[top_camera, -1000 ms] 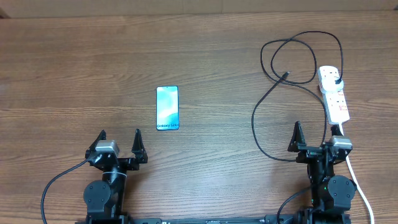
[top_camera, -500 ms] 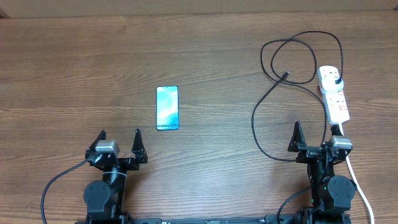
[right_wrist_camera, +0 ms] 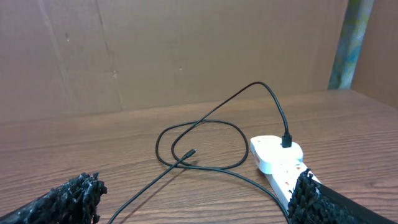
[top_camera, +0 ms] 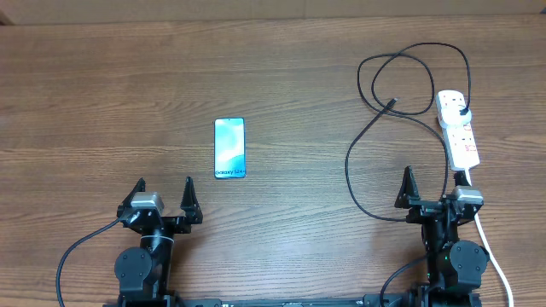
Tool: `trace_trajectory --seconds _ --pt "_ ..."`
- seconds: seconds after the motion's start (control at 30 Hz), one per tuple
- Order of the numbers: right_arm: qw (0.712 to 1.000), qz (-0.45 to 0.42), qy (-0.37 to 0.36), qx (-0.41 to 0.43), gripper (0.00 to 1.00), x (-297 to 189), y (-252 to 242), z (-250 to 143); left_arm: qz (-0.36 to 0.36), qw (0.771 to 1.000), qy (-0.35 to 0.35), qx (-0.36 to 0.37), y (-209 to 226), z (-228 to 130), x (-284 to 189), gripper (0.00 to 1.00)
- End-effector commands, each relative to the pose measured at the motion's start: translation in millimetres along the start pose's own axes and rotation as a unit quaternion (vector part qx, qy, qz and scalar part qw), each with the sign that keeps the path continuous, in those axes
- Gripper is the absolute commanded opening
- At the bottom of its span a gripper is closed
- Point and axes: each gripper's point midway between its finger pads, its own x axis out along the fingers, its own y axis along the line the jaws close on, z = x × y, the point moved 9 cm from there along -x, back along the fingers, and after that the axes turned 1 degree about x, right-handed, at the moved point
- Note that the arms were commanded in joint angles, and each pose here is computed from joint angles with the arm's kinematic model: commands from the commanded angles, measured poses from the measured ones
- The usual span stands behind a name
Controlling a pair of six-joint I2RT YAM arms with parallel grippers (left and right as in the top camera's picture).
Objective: Plug charger to phone and switch on socket
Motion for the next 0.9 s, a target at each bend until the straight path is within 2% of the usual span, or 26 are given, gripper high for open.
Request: trace_trajectory --seconds 0.0,0.3,0.47,0.53,0.87 --pt "1.0 -0.003 -0.004 -0.001 1.0 0.0 -0.4 -1.8 0.0 1.0 -0.001 0.008 -0.4 -0.8 -0.2 1.0" --pt "1.0 -0.003 -0.004 -0.001 1.0 0.0 -0.4 -1.7 0.001 1.0 -0.001 0.008 -0.1 -0.8 -0.2 1.0" --pt "1.0 -0.003 -0.004 -0.001 1.0 0.0 -0.4 -1.8 0.016 0.999 -0.002 0.05 2.3 -0.4 -0.2 1.0" --pt "1.0 -0.003 -0.004 -0.001 1.0 0.0 -0.4 -1.8 0.022 0.996 -0.018 0.081 2.8 4.5 -0.3 1.0" --pt "1.0 -0.003 -0.004 -0.001 1.0 0.0 -0.4 -1.8 0.04 0.992 -0.089 0.079 3.2 26.4 -2.8 1.0"
